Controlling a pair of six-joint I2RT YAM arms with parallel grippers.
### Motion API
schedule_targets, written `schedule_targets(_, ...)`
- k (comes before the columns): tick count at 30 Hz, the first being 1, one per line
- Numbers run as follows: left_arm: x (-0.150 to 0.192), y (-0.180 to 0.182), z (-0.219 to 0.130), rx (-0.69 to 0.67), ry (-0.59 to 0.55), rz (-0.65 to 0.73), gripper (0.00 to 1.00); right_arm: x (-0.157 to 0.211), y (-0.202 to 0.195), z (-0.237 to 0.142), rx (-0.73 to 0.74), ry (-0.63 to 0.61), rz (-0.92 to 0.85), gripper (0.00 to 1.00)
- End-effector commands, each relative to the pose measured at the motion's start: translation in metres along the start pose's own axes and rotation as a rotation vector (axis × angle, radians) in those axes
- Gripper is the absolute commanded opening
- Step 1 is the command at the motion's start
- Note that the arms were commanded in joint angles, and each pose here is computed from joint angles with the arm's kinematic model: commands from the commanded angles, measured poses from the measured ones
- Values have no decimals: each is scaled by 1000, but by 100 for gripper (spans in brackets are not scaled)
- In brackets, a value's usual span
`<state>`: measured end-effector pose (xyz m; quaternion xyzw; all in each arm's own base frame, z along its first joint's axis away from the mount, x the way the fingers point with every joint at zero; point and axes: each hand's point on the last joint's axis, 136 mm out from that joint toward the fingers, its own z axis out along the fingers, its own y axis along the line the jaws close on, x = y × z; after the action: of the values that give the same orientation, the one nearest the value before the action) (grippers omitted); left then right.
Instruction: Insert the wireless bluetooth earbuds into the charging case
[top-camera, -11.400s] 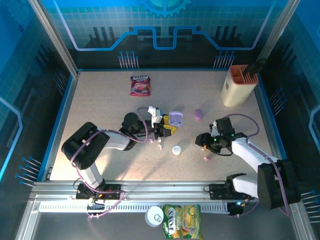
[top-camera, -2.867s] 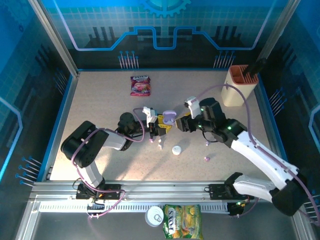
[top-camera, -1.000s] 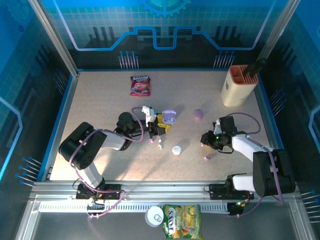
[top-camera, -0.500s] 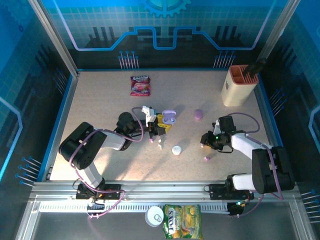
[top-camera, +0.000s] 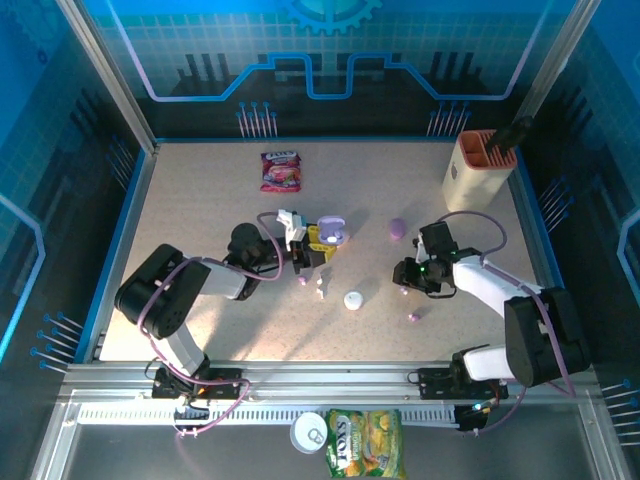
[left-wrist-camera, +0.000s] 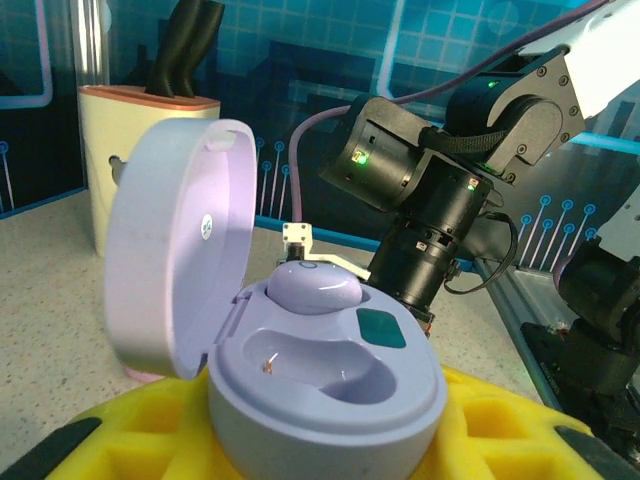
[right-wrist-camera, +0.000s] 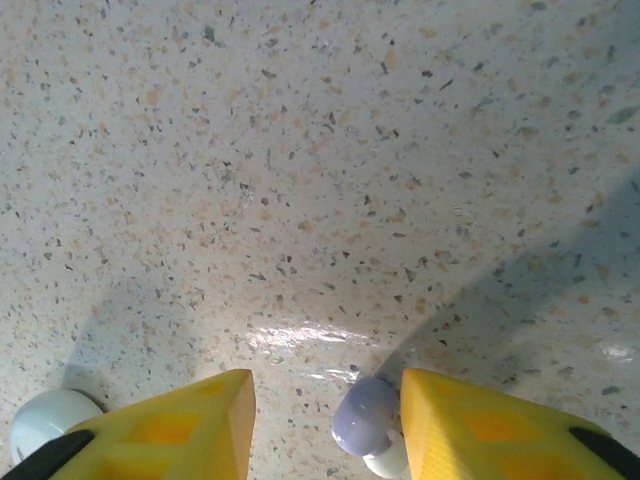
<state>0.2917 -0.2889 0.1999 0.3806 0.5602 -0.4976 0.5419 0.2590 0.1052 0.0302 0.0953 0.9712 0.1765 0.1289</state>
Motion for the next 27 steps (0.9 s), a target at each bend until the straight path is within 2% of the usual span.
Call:
schedule_targets(1,-10,-4,-8,0,-26,54,37,-2,3,0,20,15,-19,43)
schedule_targets(9,-8,1,-15,-29,-23,53,37,-5,17,6,-20,45,-25,41)
schedule_targets(16,-7,7,-19,-46,-21,50,37,-8,16,-7,46,-3,-80,41)
schedule_targets(18,-6,10,-22,-57,-20,48,37,-8,12,-15,120,-20,-122,41)
schedule_targets(23,-7,22,-31,-97,-23,53,37,-7,-6,-40,442,-64,-270,41)
schedule_targets(27,-11,28,-36,-112,-29,59,37,-10,-5,-45,595,-69,-346,42)
